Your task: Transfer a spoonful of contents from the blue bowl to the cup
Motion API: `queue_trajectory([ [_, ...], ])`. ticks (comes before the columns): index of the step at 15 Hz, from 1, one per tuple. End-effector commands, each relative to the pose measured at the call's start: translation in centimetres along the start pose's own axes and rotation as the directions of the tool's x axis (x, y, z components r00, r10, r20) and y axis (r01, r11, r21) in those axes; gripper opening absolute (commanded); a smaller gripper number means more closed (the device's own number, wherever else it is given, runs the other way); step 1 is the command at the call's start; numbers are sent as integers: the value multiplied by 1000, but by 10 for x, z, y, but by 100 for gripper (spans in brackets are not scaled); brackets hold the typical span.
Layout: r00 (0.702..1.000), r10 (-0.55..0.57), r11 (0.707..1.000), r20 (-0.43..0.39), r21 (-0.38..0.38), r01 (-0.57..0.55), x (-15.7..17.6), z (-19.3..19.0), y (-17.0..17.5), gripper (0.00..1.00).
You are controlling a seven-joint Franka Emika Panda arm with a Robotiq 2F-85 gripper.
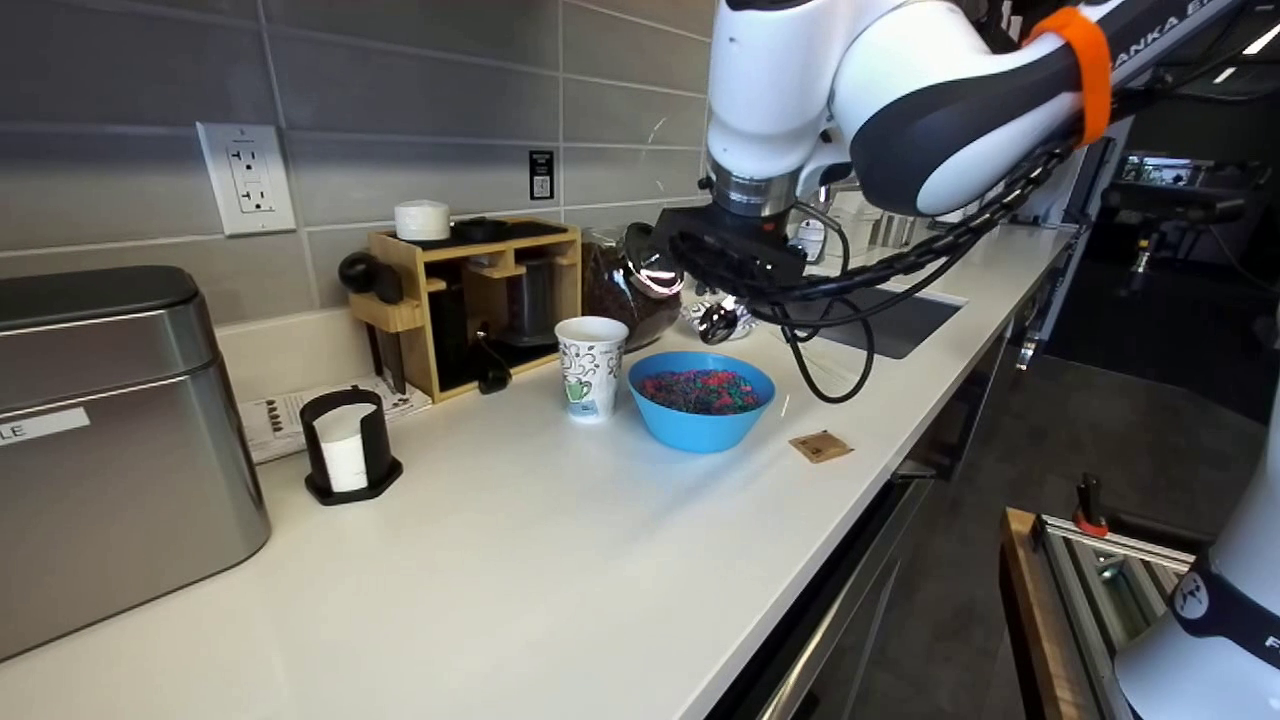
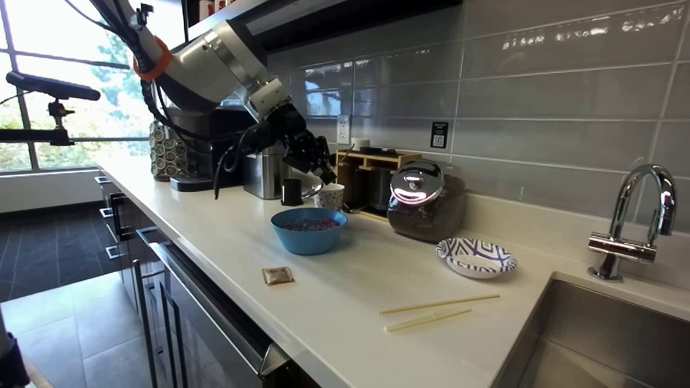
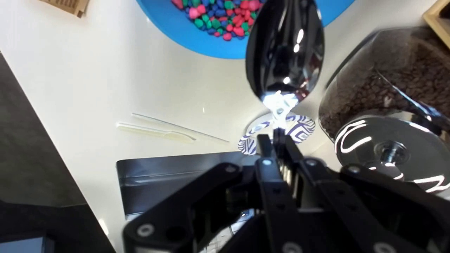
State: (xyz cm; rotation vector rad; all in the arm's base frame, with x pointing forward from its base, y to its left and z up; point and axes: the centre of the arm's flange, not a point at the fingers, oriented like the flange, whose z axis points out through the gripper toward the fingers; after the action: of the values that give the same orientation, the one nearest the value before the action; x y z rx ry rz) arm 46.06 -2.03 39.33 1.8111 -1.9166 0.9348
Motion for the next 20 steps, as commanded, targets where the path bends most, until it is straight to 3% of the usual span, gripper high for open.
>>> queue_trajectory([
  [1, 999, -36, 999, -39, -39, 35, -17, 27, -21, 2],
  [12, 975, -157, 978, -159, -162, 131, -41, 71, -19, 2],
  [20, 972, -183, 972, -147, -174, 157, -72, 80, -32, 2],
])
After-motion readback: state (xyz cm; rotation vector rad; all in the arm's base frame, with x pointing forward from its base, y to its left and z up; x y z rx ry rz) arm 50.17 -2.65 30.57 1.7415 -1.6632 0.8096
